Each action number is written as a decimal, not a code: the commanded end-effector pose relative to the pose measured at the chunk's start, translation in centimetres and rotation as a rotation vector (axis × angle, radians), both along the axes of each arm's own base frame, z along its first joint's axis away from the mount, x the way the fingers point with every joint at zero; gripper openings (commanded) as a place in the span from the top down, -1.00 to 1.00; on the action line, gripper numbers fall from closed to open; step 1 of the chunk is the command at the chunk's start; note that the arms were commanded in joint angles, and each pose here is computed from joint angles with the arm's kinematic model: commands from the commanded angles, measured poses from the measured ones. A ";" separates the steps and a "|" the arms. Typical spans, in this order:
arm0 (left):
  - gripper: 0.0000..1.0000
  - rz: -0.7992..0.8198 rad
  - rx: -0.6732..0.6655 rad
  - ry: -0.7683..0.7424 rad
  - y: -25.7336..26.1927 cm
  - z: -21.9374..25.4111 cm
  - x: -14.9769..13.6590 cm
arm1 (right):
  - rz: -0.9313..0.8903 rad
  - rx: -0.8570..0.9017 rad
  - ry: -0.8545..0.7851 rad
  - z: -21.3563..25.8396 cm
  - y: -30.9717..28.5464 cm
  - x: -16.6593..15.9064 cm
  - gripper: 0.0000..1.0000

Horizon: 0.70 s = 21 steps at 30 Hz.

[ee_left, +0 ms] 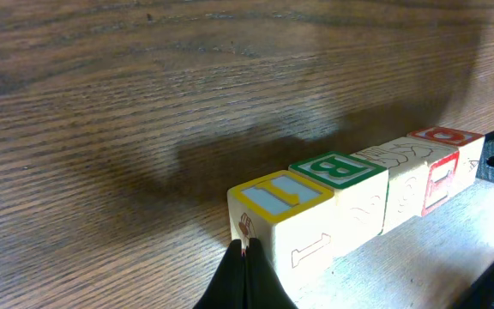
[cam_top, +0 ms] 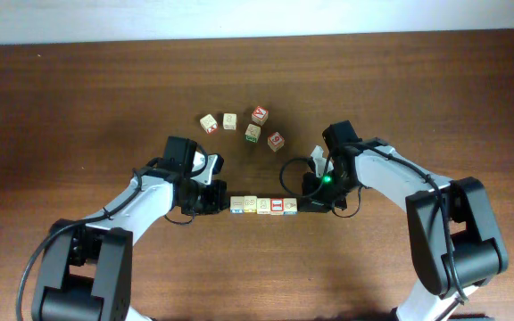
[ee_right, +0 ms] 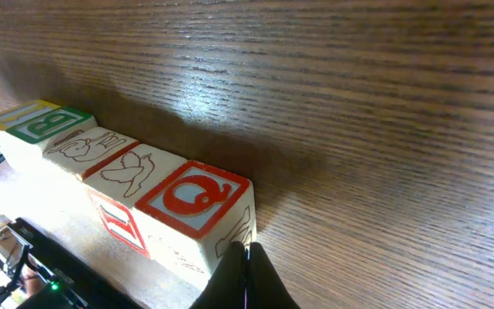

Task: Rotate 5 blocks

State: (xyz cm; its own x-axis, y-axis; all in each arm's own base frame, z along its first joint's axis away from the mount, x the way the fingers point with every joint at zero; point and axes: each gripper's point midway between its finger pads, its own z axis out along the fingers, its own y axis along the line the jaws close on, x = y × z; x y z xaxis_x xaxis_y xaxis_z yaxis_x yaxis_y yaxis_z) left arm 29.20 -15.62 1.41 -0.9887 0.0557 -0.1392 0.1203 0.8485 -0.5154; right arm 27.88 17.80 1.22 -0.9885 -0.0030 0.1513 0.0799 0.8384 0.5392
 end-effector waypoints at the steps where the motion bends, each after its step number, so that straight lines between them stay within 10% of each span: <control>1: 1.00 -0.017 -0.020 0.012 -0.2 -0.3 -0.4 | 0.029 0.042 -0.017 0.8 0.8 -0.3 0.92; 21: 1.00 -0.022 -0.035 0.012 -0.4 -0.1 -0.5 | 0.037 0.087 -0.074 3.4 1.3 -0.1 0.92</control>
State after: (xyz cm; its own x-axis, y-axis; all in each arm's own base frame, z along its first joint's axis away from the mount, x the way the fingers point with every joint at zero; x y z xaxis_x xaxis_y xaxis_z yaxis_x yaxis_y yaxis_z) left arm 29.30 -15.45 1.41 -0.9889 0.0502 -0.1398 0.1159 0.8497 -0.5144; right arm 27.95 18.07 2.70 -0.9931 -0.0215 0.1151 0.0476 0.8239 0.5648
